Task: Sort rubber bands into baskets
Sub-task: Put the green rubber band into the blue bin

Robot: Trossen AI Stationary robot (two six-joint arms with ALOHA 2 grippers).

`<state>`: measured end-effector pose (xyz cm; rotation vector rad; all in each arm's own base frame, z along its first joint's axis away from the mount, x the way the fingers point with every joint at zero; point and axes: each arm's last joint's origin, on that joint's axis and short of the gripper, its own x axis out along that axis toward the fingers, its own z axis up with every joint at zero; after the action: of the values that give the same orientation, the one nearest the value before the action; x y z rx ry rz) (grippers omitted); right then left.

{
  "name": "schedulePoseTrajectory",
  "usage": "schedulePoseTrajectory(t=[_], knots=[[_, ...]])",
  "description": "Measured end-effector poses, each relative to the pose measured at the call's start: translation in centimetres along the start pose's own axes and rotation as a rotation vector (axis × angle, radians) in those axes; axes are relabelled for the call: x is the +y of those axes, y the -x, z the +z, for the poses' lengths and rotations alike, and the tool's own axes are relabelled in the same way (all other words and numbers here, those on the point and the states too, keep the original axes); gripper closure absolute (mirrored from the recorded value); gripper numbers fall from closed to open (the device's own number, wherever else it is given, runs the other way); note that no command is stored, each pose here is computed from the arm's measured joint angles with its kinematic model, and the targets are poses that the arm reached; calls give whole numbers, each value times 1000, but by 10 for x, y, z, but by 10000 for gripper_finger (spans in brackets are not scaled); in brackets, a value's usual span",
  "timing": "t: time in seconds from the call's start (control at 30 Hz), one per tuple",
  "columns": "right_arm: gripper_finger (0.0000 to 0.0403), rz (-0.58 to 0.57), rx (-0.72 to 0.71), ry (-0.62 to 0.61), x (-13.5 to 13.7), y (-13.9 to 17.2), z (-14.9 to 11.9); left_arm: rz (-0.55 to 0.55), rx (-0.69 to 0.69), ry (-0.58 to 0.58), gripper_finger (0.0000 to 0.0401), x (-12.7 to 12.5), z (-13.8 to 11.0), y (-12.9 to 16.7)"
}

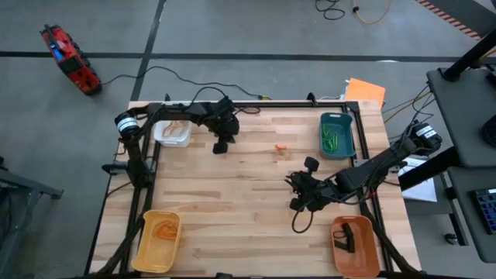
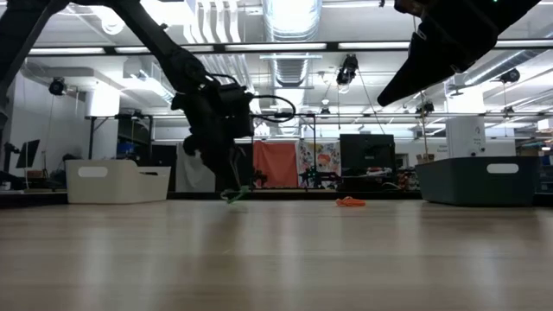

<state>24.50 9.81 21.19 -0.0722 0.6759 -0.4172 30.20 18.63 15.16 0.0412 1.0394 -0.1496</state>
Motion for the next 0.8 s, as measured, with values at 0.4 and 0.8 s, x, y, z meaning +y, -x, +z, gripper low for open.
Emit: schedulePoseTrajectory(t=[0.4, 0.8], knots=[[360, 0, -24, 19, 1, -1, 0, -174, -123, -36, 401, -40, 31, -13], [360, 32, -92, 2, 4, -3, 2, -217, -333, -222, 401, -116, 72, -26]])
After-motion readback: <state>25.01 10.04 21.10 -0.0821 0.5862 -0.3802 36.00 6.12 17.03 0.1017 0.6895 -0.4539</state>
